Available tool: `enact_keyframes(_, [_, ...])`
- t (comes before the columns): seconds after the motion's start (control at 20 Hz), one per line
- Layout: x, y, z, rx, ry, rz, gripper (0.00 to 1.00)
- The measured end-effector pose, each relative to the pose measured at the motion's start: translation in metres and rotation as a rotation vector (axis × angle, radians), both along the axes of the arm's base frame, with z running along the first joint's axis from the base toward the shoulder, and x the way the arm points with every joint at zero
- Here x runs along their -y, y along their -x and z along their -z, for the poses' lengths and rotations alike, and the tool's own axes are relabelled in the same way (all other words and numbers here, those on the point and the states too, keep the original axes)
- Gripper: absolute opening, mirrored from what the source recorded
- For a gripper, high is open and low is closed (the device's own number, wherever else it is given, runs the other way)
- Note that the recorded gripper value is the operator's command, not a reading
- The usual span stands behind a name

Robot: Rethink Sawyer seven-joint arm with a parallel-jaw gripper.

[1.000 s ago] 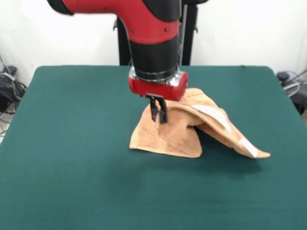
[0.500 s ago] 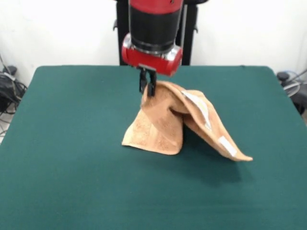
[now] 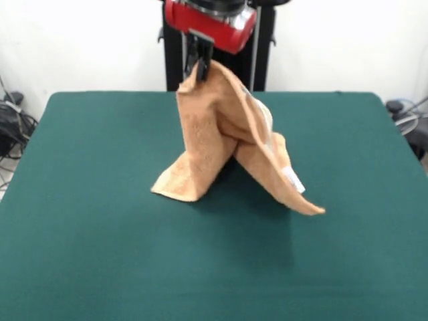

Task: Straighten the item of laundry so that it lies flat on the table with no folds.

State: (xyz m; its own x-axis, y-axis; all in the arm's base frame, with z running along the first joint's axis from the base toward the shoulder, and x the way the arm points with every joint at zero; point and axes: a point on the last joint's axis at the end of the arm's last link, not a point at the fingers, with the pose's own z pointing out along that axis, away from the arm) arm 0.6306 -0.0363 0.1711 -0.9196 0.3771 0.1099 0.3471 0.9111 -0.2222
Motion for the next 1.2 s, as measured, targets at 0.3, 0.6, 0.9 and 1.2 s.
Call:
enact_keyframes(0.3, [0.003,-0.002,-0.027,-0.002,0.039,0.009,0.00])
enact_keyframes(0.6, [0.010,-0.010,-0.035,0.027,0.054,0.019,0.00])
enact_keyframes(0.9, [0.024,-0.021,-0.006,0.098,0.046,0.030,0.00])
enact_keyframes(1.2, [0.050,-0.031,0.029,0.182,0.044,0.055,0.00])
